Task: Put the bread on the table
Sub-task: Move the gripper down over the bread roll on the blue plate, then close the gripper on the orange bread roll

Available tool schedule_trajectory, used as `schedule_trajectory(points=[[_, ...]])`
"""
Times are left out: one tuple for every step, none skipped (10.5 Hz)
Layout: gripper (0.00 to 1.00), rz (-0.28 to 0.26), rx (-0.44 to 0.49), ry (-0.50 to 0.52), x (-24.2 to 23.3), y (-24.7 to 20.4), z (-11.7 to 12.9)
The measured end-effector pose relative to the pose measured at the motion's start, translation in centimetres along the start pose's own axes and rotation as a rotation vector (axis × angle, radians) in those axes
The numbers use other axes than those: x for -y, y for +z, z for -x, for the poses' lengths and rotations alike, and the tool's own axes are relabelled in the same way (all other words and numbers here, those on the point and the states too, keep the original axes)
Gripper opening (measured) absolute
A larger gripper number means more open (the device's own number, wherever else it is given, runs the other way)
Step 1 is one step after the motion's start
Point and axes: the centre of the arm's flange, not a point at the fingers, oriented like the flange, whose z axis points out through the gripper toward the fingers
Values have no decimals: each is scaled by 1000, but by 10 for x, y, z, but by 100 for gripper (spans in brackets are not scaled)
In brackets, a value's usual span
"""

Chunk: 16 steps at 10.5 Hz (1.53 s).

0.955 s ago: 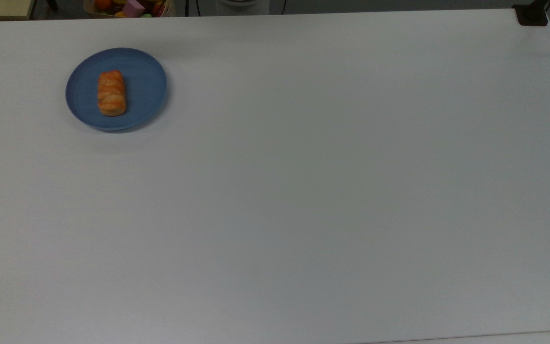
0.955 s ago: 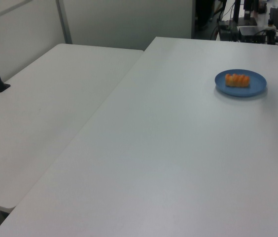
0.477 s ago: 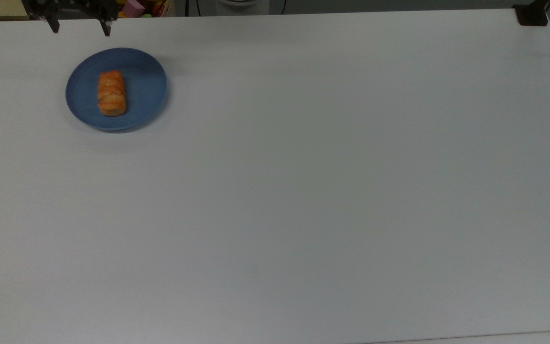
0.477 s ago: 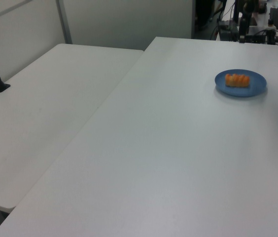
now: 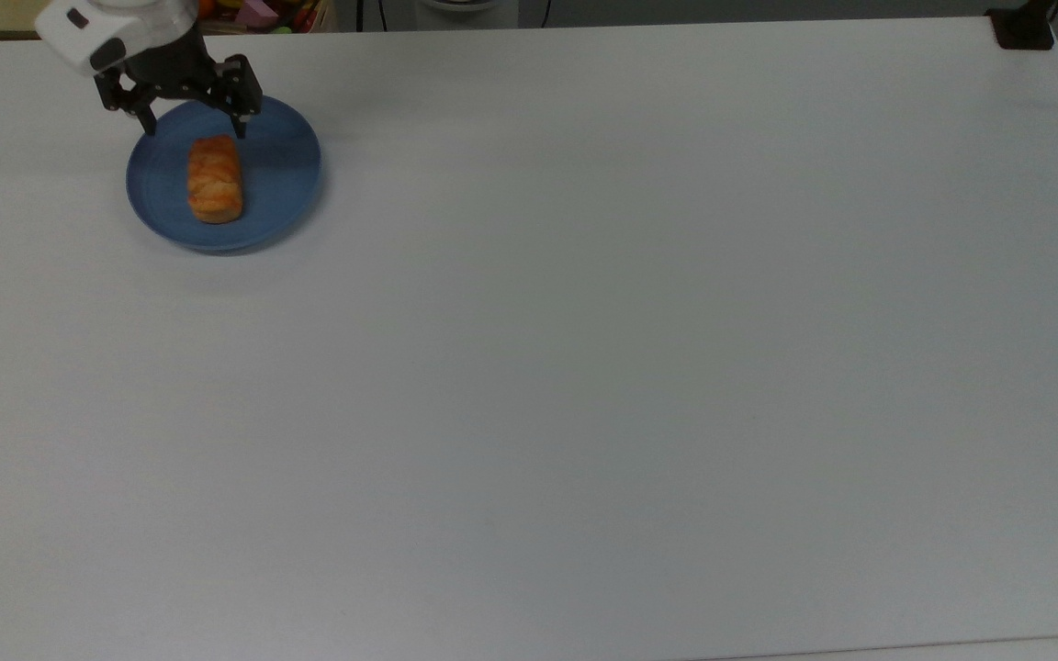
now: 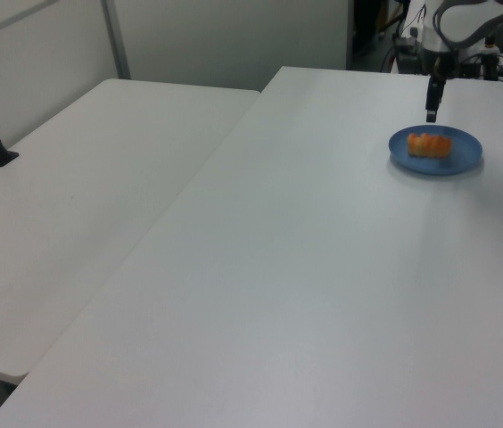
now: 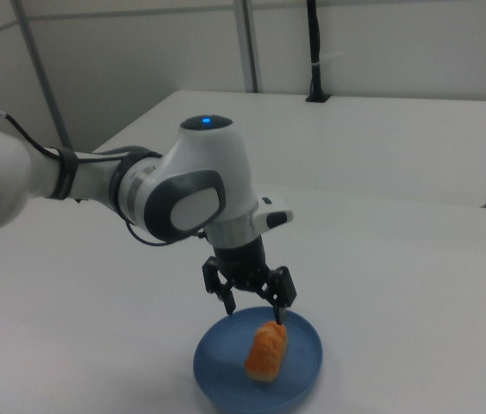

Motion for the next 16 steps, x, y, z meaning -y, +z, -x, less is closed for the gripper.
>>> schedule_trajectory(points=[[100, 1, 5, -21, 0, 14, 0], [100, -1, 14, -32, 1, 25, 0], [100, -3, 25, -36, 1, 35, -1], [100, -7, 39, -37, 0, 44, -1], [100, -10, 52, -35, -1, 51, 0], [100, -6, 48, -32, -3, 56, -1], [100, 4, 32, -27, -7, 61, -2], [100, 8, 29, -22, -11, 66, -2], [97, 9, 31, -20, -12, 72, -2], [96, 8, 36, -20, -13, 76, -2], [89, 7, 40, -21, -12, 79, -2], [85, 5, 43, -22, -12, 80, -2], [77, 5, 46, -24, -11, 82, -3], [63, 4, 48, -25, -11, 83, -3], [47, 3, 47, -26, -10, 83, -3], [46, 4, 47, -26, -10, 83, -4]])
